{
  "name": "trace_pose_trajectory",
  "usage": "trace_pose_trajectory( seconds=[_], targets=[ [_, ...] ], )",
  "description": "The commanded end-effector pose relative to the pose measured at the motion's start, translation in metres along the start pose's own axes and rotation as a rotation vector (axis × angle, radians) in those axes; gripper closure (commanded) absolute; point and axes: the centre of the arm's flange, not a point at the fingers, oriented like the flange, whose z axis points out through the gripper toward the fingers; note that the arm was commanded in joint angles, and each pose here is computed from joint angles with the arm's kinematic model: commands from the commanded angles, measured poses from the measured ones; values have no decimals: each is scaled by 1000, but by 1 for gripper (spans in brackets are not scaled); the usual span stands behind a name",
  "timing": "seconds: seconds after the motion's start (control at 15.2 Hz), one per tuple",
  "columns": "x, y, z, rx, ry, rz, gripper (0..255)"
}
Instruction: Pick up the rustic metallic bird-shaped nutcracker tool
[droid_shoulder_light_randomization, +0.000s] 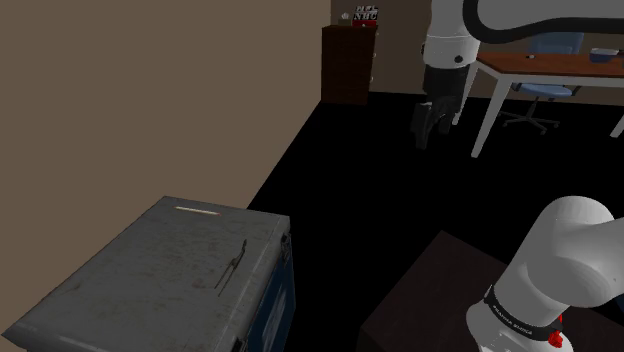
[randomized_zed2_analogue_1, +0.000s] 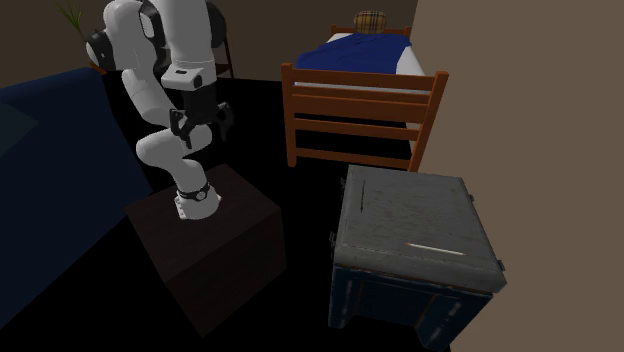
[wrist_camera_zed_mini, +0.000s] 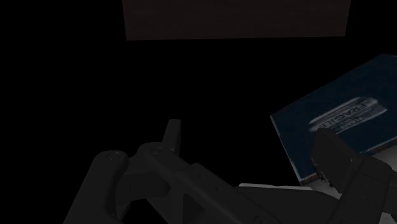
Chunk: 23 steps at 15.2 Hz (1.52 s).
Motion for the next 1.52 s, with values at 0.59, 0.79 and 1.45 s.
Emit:
trace_pose_trajectory(
  seconds=[0.59, 0.79, 1.45],
  targets=[
    [23, -98, 50, 50, -52, 185, 0],
    [34, -130, 66, 67, -69, 247, 0],
    [83, -234, 116, 123, -127, 453, 0]
  ],
)
